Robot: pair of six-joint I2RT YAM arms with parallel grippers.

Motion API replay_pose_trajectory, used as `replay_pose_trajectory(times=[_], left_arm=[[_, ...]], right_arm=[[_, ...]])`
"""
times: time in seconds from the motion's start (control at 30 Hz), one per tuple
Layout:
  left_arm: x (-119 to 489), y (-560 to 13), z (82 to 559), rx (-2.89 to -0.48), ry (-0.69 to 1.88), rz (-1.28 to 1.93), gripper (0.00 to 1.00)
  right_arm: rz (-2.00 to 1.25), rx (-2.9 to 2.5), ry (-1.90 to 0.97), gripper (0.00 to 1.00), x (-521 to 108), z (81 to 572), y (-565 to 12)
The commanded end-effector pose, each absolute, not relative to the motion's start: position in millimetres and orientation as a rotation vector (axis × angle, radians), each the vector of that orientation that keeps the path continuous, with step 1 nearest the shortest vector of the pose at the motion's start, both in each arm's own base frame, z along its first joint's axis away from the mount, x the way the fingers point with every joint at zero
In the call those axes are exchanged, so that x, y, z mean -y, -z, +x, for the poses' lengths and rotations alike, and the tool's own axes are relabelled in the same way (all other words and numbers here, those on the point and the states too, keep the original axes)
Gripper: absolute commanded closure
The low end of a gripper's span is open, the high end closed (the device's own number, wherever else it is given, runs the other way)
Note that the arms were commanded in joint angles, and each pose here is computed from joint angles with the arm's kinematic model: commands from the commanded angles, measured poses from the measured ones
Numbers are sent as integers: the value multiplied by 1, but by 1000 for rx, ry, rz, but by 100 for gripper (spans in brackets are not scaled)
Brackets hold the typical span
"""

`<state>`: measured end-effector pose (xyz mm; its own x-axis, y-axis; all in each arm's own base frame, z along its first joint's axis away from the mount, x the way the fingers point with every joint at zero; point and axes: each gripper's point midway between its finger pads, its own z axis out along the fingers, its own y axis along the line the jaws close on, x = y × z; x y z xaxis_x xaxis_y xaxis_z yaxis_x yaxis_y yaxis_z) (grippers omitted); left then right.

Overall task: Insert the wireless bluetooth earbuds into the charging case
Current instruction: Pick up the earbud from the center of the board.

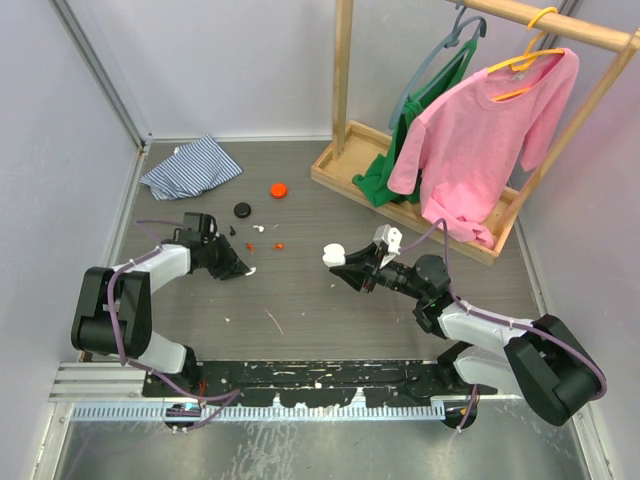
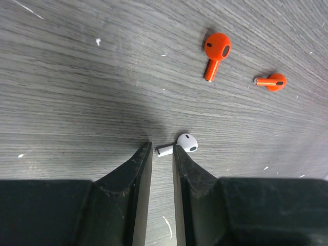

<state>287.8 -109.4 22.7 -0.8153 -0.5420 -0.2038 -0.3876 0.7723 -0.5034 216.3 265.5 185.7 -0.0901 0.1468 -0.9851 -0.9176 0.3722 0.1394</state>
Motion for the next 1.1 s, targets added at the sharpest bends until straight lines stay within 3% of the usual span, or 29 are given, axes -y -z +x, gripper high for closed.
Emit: replay_pose_trajectory(times=[0.0,0.77,1.07], left_arm=[[104,-28,299,-2588,639,-735,76],[148,-40,284,-2629,784,-542,68],[119,-58,287,-2612,481,-482,65]], right_arm=[[-781,-1264,-1043,99,-270,220,-212],[-789,-1276,-1053,99,-273,221,-210],[-788,-1276,-1050,99,-272,222,-210]])
